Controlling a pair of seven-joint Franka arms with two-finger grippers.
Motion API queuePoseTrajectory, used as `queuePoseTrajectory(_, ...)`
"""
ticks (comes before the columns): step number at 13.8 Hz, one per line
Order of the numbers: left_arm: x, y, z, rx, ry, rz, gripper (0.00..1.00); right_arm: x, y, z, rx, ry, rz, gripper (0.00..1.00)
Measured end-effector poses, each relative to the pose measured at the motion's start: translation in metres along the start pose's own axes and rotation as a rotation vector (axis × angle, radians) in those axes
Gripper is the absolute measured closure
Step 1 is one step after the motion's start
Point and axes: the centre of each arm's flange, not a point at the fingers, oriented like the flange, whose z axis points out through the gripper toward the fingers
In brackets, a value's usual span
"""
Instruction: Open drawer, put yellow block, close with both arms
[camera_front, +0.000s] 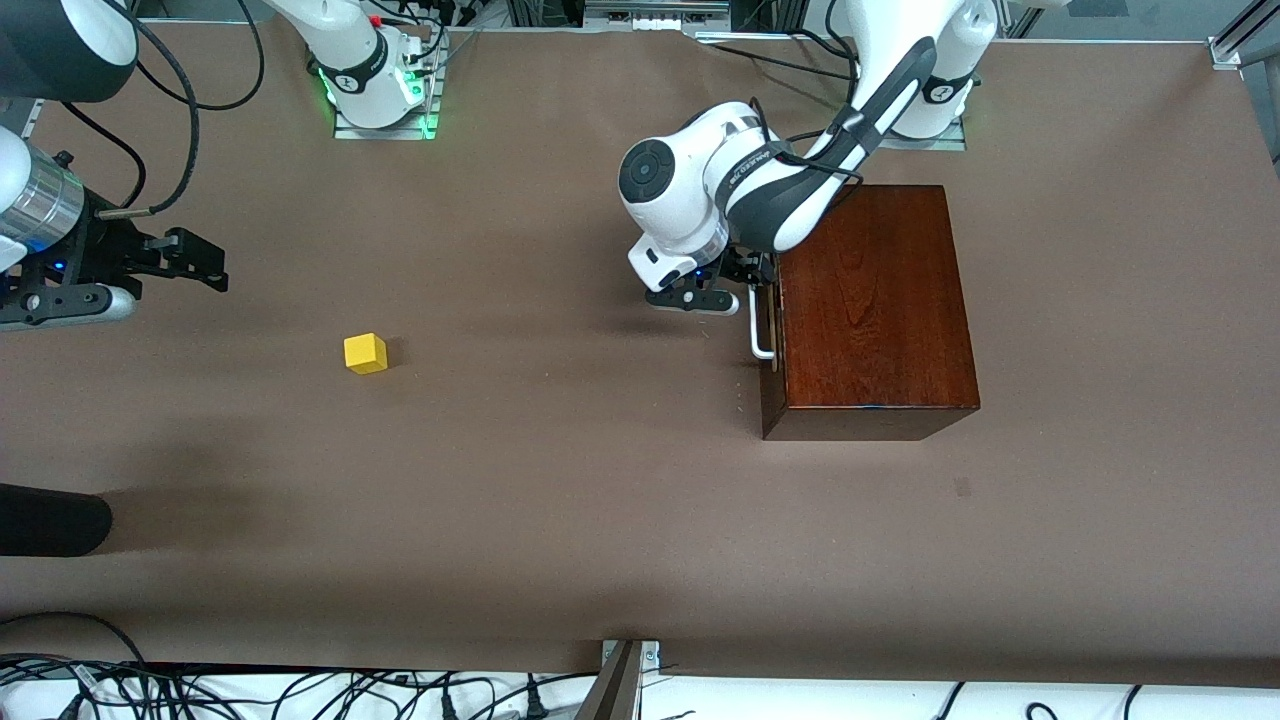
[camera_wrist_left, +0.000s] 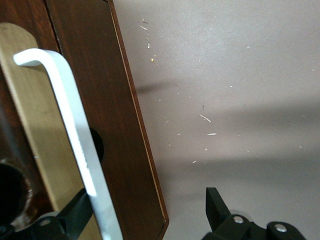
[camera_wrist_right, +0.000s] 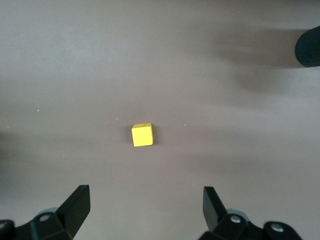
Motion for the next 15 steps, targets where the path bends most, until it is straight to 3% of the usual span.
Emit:
queuePoseTrajectory(4, 0.002, 0.01, 0.016, 0.026, 0.024, -0.04, 0.0, 0.005, -0.002, 0.017, 0.0, -0.03, -0.004, 0.0)
queuePoseTrajectory(11, 0.0, 0.032, 0.006, -0.052, 0.099, -0.113, 0.0, 0.026, -0.01, 0.116, -0.002, -0.099, -0.017, 0.0)
queuePoseTrajectory(15, 0.0, 0.056, -0.012, -0.113, 0.136, -0.123, 0.0, 0.043, -0.019, 0.166, -0.006, -0.094, -0.034, 0.0)
